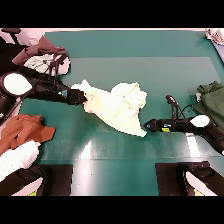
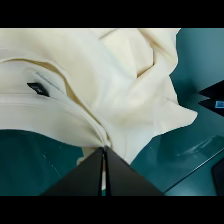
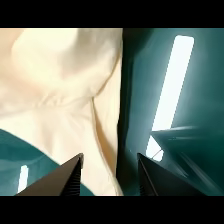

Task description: Fold the shirts.

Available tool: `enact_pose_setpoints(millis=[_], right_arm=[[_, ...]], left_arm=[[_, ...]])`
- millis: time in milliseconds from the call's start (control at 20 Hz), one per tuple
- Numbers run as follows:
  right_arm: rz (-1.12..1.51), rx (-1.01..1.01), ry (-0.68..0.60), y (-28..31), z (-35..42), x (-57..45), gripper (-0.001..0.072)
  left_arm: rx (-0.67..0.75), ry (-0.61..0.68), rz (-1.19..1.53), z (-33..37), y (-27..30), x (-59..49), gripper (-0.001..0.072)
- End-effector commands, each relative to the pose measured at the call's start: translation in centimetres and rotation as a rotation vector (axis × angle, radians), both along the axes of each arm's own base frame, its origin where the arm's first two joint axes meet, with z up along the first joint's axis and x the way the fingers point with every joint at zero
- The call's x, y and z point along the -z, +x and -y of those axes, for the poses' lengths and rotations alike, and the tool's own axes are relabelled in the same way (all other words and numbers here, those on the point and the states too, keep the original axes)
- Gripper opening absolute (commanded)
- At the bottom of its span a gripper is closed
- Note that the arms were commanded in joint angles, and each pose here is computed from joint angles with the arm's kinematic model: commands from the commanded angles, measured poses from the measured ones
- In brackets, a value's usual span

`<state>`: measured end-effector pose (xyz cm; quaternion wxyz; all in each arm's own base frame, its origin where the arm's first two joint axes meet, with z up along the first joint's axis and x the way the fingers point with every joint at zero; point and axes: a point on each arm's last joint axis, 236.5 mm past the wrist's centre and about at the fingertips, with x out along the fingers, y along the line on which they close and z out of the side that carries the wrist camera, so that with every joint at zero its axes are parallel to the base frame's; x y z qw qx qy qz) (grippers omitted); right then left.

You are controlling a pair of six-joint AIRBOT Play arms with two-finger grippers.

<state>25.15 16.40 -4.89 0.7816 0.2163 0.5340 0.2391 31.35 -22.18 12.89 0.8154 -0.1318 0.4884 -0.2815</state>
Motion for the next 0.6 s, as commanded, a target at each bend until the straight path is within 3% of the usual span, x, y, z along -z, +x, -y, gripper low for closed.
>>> enact_pose_setpoints(millis=[0, 550], right_arm=[[0.092, 0.117, -0.004, 3.8, -0.1, -1.3, 0.0403], [0.038, 0.201, 0.001, 15.0, 2.0, -1.1, 0.0403]], left_arm=[[-0.022, 0.068, 0.035, -1.7, 0.1, -2.9, 0.0023], [-0.108, 0.325, 0.077, -8.3, -0.5, -3.7, 0.0023]])
